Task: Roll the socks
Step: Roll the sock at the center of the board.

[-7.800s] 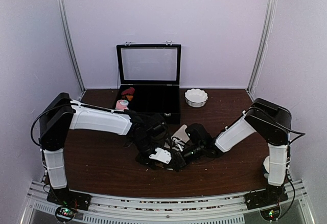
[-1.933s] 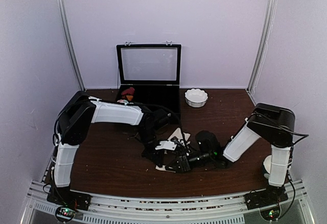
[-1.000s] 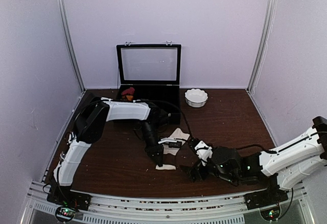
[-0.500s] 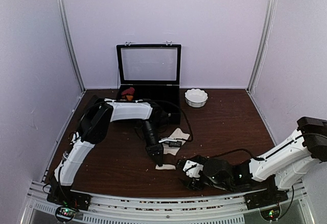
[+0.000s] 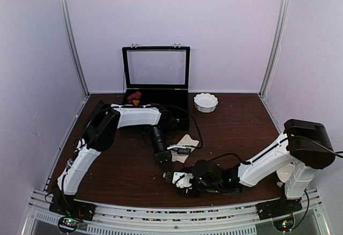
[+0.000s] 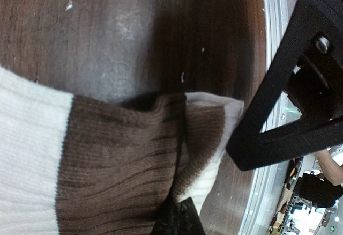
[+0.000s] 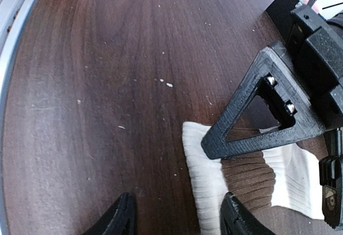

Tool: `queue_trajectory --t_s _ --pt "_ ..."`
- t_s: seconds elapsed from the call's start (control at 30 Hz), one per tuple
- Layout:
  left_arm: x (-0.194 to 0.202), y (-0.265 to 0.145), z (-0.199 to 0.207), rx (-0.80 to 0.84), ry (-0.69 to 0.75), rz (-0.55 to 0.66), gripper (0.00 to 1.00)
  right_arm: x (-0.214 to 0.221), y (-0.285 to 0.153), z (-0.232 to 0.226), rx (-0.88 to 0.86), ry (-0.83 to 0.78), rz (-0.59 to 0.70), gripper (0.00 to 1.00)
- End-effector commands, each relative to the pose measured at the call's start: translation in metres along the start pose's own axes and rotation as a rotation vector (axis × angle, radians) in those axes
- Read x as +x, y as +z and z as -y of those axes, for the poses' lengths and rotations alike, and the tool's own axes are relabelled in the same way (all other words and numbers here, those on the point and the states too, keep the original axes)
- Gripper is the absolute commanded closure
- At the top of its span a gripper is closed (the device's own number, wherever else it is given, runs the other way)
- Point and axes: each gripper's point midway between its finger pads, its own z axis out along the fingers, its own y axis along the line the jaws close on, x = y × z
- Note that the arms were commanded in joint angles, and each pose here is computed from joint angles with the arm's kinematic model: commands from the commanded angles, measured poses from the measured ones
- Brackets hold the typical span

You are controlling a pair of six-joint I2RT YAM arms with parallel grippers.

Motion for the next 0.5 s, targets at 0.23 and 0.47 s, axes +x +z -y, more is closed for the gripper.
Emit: queue_trajectory --t_s 0.23,0.47 --pt "0.026 0.016 -0.030 -0.057 0.000 -0.110 0.99 0.017 0.018 0.009 -0.034 -0.005 -0.059 0.57" --pt "0.023 0.013 -0.026 -0.056 0.012 -0.095 0.86 0.039 0.023 0.009 -0.026 0.036 -0.126 0.77"
